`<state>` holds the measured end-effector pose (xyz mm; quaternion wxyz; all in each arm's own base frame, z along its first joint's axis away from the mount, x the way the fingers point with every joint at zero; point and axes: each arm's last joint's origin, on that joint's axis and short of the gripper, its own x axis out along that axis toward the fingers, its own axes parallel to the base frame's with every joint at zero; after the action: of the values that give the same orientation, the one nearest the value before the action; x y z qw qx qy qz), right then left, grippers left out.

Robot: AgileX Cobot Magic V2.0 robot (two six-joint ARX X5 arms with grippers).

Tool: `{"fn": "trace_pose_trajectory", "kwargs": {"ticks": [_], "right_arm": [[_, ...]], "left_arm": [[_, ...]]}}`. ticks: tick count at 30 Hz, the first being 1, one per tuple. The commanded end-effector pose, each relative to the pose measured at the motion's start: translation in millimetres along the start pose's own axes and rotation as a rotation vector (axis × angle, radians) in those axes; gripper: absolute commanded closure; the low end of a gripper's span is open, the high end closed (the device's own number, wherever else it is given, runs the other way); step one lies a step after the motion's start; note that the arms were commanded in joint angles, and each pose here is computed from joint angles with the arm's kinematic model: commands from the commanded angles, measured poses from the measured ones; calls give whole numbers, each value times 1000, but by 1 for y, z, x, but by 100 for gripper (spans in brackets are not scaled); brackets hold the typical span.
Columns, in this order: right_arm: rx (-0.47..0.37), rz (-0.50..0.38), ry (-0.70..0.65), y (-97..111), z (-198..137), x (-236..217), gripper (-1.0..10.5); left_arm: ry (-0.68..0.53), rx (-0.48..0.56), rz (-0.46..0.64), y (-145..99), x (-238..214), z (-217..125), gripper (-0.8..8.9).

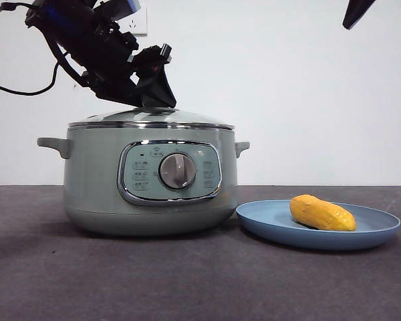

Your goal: Take the corn out from the steamer,put the corn on the plate,close the lid

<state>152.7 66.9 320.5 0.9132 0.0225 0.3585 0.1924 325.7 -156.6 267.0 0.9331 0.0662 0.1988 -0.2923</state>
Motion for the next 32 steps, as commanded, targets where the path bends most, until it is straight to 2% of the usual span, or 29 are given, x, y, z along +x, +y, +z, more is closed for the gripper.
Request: {"fn": "trace_pose_trajectory", "kwargs": {"ticks": [1, 11, 15, 17, 20, 21, 32], "right_arm": [[5, 3, 1, 0, -1, 1, 411], [4, 3, 2, 0, -1, 1, 411], [4, 3, 2, 0, -1, 1, 411], [4, 3, 2, 0, -1, 1, 411], [4, 3, 2, 0, -1, 1, 411], [4, 3, 2, 0, -1, 1, 411], [4, 3, 2, 0, -1, 1, 411]], "left_arm": [[-14, 11, -13, -3, 5, 1, 822], [117, -9, -23, -5, 4, -12, 821], [122, -11, -24, -5, 4, -12, 805], [121, -12, -25, -5, 4, -12, 698], [120, -13, -21, -4, 4, -12, 388], [118, -13, -22, -4, 4, -12, 340], [62, -5, -18, -5, -12, 2, 341]]}}
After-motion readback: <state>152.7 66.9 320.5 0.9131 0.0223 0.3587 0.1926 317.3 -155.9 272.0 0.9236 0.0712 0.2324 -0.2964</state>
